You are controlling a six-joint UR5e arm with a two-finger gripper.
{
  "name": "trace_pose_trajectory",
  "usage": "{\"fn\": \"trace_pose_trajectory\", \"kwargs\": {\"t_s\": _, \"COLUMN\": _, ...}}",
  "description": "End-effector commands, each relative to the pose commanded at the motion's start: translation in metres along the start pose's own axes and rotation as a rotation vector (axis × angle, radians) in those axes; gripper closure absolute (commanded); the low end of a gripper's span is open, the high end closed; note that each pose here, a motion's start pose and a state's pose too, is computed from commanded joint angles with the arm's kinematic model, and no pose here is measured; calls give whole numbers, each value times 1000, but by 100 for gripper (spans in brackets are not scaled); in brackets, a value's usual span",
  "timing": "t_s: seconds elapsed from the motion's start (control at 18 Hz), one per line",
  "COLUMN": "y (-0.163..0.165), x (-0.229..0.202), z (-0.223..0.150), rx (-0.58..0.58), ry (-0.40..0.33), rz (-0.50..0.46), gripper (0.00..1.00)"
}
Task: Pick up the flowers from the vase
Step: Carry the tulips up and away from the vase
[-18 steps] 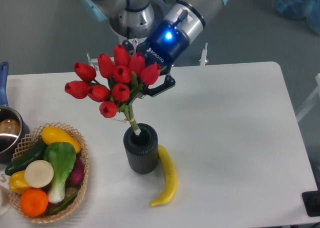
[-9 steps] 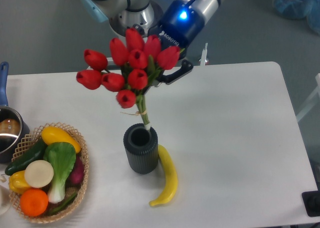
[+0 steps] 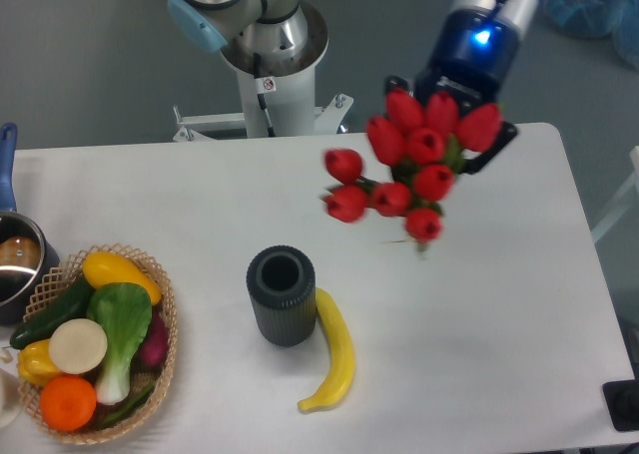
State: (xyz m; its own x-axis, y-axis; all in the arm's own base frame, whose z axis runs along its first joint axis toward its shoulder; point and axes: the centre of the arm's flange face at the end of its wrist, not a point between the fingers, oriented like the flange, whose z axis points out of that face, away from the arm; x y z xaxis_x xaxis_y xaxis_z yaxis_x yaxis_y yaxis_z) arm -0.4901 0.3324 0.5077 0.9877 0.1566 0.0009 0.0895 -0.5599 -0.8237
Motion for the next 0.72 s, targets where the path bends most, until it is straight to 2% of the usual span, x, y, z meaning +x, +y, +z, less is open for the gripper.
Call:
{"fn": "trace_pose_trajectory", "kwargs": {"t_s": 0.28, "y": 51, "x": -51, "z": -5, "rx": -46, "ry": -40, "rz": 0, "gripper": 55}}
{"fn": "trace_pose_trajectory", "kwargs": {"t_s": 0.5, "y": 66, "x": -68, "z": -6, "rx": -126, "ry": -88, "rz": 12, "gripper": 55}}
{"fn": "trace_pose_trajectory", "kwargs": {"t_s": 0.72, "y": 79, "x": -81, "z": -16, "rx": -134, "ry": -108, "rz": 6, "gripper": 55}}
